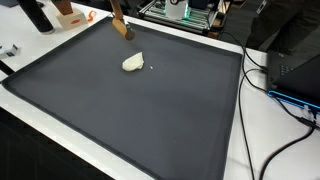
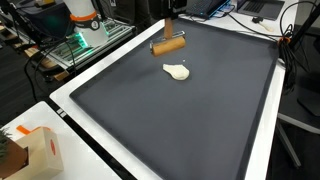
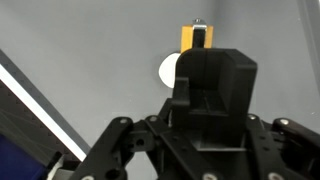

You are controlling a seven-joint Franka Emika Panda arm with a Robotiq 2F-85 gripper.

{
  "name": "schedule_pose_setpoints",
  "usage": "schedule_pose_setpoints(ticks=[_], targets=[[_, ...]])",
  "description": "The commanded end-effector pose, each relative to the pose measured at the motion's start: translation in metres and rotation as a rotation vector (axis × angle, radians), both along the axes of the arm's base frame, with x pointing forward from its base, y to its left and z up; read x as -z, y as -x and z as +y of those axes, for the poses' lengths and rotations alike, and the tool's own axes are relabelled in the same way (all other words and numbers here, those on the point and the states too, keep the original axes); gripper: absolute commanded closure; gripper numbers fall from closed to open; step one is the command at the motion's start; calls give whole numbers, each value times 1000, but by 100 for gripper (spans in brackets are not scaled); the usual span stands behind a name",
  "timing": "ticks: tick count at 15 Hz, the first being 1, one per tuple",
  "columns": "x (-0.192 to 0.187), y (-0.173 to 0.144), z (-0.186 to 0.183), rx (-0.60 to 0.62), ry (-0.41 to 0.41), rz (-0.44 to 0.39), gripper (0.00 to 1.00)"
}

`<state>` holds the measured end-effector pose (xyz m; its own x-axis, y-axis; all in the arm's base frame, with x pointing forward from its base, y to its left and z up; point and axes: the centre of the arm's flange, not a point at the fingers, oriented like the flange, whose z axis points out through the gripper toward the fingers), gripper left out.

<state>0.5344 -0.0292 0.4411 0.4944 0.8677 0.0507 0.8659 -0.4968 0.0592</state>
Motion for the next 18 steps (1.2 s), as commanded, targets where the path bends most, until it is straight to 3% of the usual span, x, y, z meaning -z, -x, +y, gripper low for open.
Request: schedule_pose_setpoints(ticks=[1, 7, 8, 9, 15, 16, 18], targets=[[-14, 3, -1, 162, 49, 16, 76], [-18, 2, -3, 379, 98, 35, 76], [-9, 0, -5, 327, 77, 23, 76], [-9, 0, -5, 334, 77, 24, 51], [-6, -1, -4, 332, 78, 30, 51], [-6, -1, -4, 332, 78, 30, 76], [2, -7, 2, 440, 141, 25, 76]])
